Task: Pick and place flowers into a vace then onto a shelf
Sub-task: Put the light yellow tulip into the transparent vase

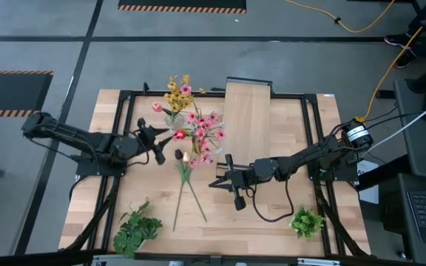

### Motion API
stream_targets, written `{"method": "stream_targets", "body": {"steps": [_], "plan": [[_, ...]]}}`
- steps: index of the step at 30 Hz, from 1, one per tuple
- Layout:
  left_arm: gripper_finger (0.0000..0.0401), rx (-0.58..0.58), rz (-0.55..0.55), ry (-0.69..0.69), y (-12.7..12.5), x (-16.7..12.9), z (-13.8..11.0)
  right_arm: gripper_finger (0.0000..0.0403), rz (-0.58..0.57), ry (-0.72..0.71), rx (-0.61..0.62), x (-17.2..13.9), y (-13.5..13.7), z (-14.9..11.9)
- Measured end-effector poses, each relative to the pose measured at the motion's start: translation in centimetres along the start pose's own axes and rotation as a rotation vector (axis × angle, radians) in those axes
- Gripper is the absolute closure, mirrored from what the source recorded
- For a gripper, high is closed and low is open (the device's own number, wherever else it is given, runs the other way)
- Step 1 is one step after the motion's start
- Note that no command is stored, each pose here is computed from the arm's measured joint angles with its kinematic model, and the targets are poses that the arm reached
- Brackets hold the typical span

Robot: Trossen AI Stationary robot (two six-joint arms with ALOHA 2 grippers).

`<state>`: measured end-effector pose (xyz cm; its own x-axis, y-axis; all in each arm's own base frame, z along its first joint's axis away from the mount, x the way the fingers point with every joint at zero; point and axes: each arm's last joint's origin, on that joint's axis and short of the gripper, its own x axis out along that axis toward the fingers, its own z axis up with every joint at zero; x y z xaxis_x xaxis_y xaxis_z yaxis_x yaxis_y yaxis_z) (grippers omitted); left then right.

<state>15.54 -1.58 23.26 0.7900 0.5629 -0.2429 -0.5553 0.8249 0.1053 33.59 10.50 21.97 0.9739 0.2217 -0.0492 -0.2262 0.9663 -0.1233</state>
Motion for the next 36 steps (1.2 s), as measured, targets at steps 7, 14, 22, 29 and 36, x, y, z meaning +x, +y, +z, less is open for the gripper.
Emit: {"method": "stream_targets", "body": {"steps": [7,14,22,29,36], "plan": [[0.0263,-0.01,-0.035,0.018,-2.8,-1.4,-0.3,0.0398,0.0,0.0,0.116,0.0,0.0,0.0],[0.0269,0.038,-0.095,0.105,-6.7,-1.9,0.5,0.0398,0.013,0.062,0.138,-0.1,0.8,-0.5],[0.0269,0.038,-0.16,0.343,-12.1,-2.0,0.6,0.0398,-0.073,0.138,0.134,-0.6,3.7,-0.9],[0.0269,-0.009,-0.134,0.543,-15.8,-1.4,0.5,0.0398,-0.014,0.14,0.201,-1.2,6.2,-0.7],[0.0269,-0.14,-0.104,0.748,-17.4,-0.1,-1.8,0.0398,-0.052,0.165,0.196,-2.0,8.4,-0.8]]}}
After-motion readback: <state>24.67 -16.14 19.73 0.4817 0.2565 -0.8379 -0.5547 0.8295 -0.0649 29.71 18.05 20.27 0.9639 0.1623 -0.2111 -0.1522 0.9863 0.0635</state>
